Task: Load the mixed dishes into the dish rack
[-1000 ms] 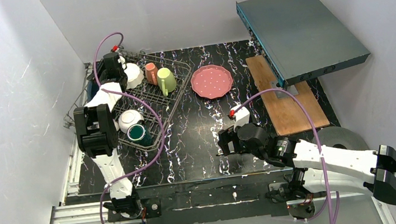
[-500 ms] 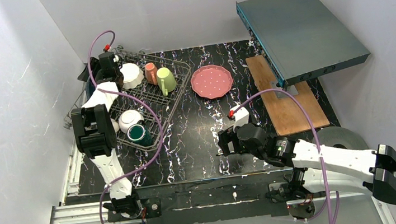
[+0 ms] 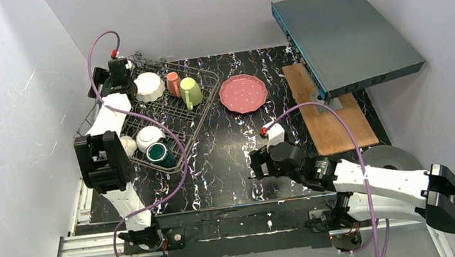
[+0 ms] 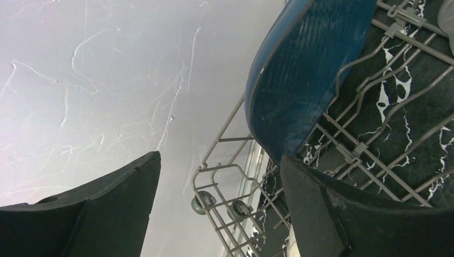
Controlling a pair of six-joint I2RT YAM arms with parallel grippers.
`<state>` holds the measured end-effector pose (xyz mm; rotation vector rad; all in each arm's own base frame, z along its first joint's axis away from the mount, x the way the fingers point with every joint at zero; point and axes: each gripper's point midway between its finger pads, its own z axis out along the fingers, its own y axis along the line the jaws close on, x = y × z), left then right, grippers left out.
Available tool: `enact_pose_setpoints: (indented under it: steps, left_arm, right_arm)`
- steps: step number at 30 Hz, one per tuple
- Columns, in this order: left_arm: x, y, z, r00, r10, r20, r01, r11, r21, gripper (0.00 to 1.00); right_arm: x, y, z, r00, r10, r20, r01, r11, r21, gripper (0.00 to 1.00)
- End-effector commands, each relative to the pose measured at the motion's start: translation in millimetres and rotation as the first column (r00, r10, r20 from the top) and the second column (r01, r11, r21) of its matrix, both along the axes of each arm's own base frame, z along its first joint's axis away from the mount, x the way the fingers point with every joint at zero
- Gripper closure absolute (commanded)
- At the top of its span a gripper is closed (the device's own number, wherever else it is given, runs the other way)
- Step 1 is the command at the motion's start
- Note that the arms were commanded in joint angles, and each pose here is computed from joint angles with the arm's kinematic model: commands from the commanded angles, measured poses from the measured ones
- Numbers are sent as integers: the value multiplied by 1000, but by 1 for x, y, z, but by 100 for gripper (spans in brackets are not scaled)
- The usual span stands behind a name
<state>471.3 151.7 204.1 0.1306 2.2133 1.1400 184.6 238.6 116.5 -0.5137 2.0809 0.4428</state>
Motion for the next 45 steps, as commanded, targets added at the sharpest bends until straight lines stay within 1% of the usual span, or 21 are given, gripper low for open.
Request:
enact_pose_setpoints:
  steps: [1, 4, 6, 8, 11, 14, 16, 19, 21, 23, 25, 26, 27, 29, 30, 33, 37, 39, 42, 44, 45]
  left_arm:
    - [-16, -6, 15, 998, 24, 59, -20, 997, -75, 18]
    - [-25, -14, 24, 992, 51, 116, -32, 987, -160, 17]
    - [-37, -25, 30, 987, 68, 146, -28, 966, -258, 15]
    - [-46, -40, 37, 978, 75, 196, 2, 931, -366, 12]
    - [-65, -67, 50, 955, 74, 288, 89, 854, -512, 11]
    - [-82, -101, 62, 921, 52, 386, 224, 741, -634, 10]
    - [-92, -124, 72, 885, 21, 466, 339, 655, -675, 9]
    - [-111, -168, 80, 817, -53, 574, 528, 469, -708, 9]
    - [-118, -189, 82, 776, -88, 625, 607, 374, -701, 9]
    - [-124, -203, 82, 750, -113, 652, 651, 307, -695, 9]
    - [-130, -213, 80, 739, -134, 660, 669, 259, -697, 9]
    - [-133, -214, 80, 730, -141, 669, 680, 254, -688, 9]
    - [-137, -225, 79, 717, -176, 675, 696, 244, -675, 9]
    - [-145, -234, 79, 686, -219, 694, 727, 250, -639, 9]
    - [-148, -237, 85, 655, -230, 720, 755, 248, -607, 9]
    - [-163, -242, 83, 605, -253, 755, 795, 242, -556, 8]
    - [-183, -250, 78, 505, -302, 809, 861, 249, -444, 8]
    - [-194, -257, 71, 486, -344, 803, 873, 235, -427, 8]
    - [-205, -258, 75, 451, -388, 804, 890, 260, -373, 8]
    - [-206, -256, 76, 449, -377, 810, 889, 278, -363, 8]
    - [-207, -257, 77, 449, -374, 812, 889, 276, -365, 8]
  right_arm:
    - [5, 10, 15, 999, 1, 34, -2, 999, 43, 2]
    - [6, 11, 14, 1000, 3, 27, -4, 999, 35, 2]
    - [7, 12, 12, 1000, 4, 16, -4, 1000, 30, 2]
    - [9, 11, 10, 1000, 0, -5, 0, 999, 32, 2]
    - [15, 5, 9, 999, -18, -48, 21, 998, 52, 2]
    - [22, -2, 8, 995, -42, -90, 48, 997, 65, 2]
    - [25, -7, 10, 994, -57, -94, 63, 996, 62, 2]
    - [29, -10, 13, 994, -63, -85, 66, 997, 28, 2]
    - [31, -15, 10, 991, -90, -102, 88, 996, -29, 2]
    - [34, -18, 10, 987, -117, -113, 111, 992, -65, 2]
    - [37, -17, 13, 982, -140, -127, 131, 988, -80, 2]
    - [38, -16, 13, 976, -165, -141, 154, 984, -84, 2]
    - [41, -16, 16, 970, -195, -147, 185, 980, -79, 2]
    - [49, -20, 21, 946, -286, -150, 277, 958, -77, 2]
    - [53, -22, 24, 932, -331, -148, 323, 943, -79, 2]
    - [67, -29, 33, 875, -465, -134, 455, 885, -98, 2]
    - [95, -28, 53, 779, -622, -75, 617, 783, -84, 2]
    - [111, -19, 59, 758, -650, -49, 646, 759, -85, 2]
    - [141, -3, 58, 729, -681, -61, 674, 731, -103, 2]
    - [157, 0, 59, 692, -716, -88, 709, 698, -104, 2]
    - [165, 3, 59, 679, -729, -93, 722, 685, -96, 2]
